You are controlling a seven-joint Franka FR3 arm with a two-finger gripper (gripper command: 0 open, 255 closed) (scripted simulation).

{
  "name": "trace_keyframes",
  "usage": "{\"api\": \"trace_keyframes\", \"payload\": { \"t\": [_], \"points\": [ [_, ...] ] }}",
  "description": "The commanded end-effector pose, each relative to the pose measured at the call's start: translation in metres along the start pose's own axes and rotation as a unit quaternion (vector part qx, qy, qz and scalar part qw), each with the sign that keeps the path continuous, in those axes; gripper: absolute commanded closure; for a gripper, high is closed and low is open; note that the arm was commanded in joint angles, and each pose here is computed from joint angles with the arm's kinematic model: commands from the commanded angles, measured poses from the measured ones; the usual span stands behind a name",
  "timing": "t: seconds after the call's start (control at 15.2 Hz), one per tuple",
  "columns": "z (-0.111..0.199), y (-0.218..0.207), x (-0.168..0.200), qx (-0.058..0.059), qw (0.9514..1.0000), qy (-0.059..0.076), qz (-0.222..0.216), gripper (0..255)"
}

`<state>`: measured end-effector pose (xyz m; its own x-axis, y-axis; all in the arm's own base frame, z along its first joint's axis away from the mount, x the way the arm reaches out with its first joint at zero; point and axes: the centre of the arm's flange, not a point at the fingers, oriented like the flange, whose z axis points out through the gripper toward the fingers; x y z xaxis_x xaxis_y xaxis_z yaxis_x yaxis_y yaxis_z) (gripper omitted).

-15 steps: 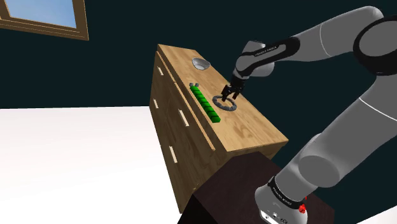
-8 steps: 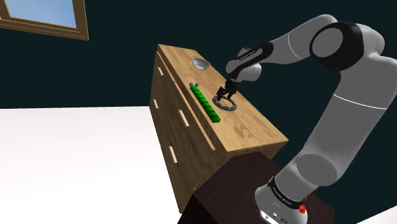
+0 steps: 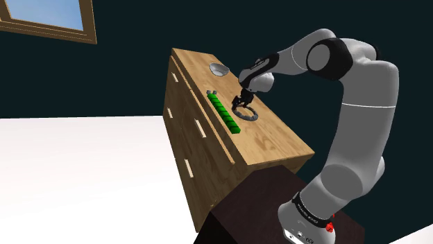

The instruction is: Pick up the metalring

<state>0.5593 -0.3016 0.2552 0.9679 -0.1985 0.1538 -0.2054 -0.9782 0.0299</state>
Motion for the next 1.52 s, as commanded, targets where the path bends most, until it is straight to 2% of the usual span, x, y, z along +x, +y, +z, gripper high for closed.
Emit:
{"api": "trace_keyframes", "payload": {
  "t": [0.0, 0.4, 0.46, 1.06, 1.45],
  "points": [
    [0.011, 0.003, -0.001, 0.000, 1.0000, 0.001, 0.000, 0],
    [0.035, 0.003, -0.004, 0.000, 1.0000, 0.001, 0.000, 0],
    [0.035, 0.003, -0.005, 0.000, 1.0000, 0.001, 0.000, 255],
    [0.035, 0.003, -0.004, 0.000, 1.0000, 0.001, 0.000, 255],
    [0.004, 0.004, 0.001, 0.000, 1.0000, 0.001, 0.000, 255]
  ]
}}
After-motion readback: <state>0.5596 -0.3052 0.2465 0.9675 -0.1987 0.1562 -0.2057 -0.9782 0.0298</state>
